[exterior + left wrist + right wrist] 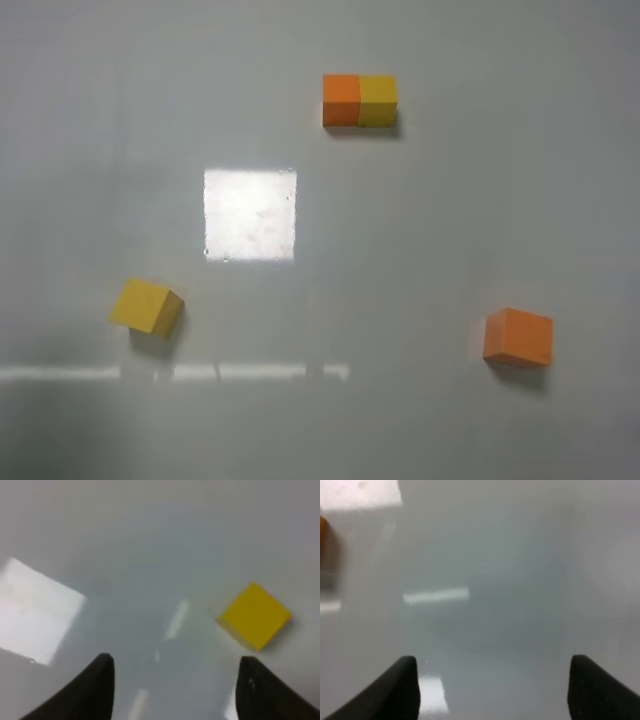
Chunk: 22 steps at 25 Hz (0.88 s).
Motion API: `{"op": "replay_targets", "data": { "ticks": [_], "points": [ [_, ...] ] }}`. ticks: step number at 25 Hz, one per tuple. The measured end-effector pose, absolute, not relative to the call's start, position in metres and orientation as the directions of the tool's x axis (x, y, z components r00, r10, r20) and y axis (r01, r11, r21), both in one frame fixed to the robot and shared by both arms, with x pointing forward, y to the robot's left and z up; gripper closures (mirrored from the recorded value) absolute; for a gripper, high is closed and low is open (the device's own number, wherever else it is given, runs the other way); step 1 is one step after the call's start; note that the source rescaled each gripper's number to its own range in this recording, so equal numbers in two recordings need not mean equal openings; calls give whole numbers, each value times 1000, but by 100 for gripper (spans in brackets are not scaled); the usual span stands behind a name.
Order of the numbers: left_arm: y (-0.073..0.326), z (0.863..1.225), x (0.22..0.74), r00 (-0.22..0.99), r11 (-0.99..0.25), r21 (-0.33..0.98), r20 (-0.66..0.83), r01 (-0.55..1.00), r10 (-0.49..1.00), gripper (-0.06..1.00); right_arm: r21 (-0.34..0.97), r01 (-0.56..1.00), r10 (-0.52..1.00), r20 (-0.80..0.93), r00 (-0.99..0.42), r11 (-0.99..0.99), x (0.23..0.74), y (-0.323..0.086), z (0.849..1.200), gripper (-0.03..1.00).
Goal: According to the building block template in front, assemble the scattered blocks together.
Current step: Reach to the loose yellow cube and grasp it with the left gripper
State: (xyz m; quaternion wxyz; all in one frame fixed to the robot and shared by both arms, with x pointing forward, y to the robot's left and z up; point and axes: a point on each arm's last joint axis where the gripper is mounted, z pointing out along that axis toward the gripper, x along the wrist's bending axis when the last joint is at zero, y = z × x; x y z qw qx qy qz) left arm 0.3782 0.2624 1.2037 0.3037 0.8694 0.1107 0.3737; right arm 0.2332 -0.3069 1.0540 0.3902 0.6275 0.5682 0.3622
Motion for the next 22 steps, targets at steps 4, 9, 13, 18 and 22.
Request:
{"op": "replay_targets", "data": {
  "ticks": [4,9,13,18,22],
  "points": [
    [252,1203,388,681,-835,520,678,-181,275,63,901,430,996,11,92,-50,233,-307,1054,38],
    [223,1186,411,725,-864,411,684,-290,82,63,901,430,996,11,92,-50,233,-307,1054,38],
    [196,1170,417,737,-897,271,671,-348,-84,63,901,430,996,11,92,-50,233,-307,1054,38],
    [175,1162,409,723,-922,132,665,-363,-189,63,901,430,996,11,92,-50,233,-307,1054,38],
    [168,1158,400,740,-939,55,632,-340,-231,63,901,430,996,11,92,-50,233,-307,1054,38]
  ]
}}
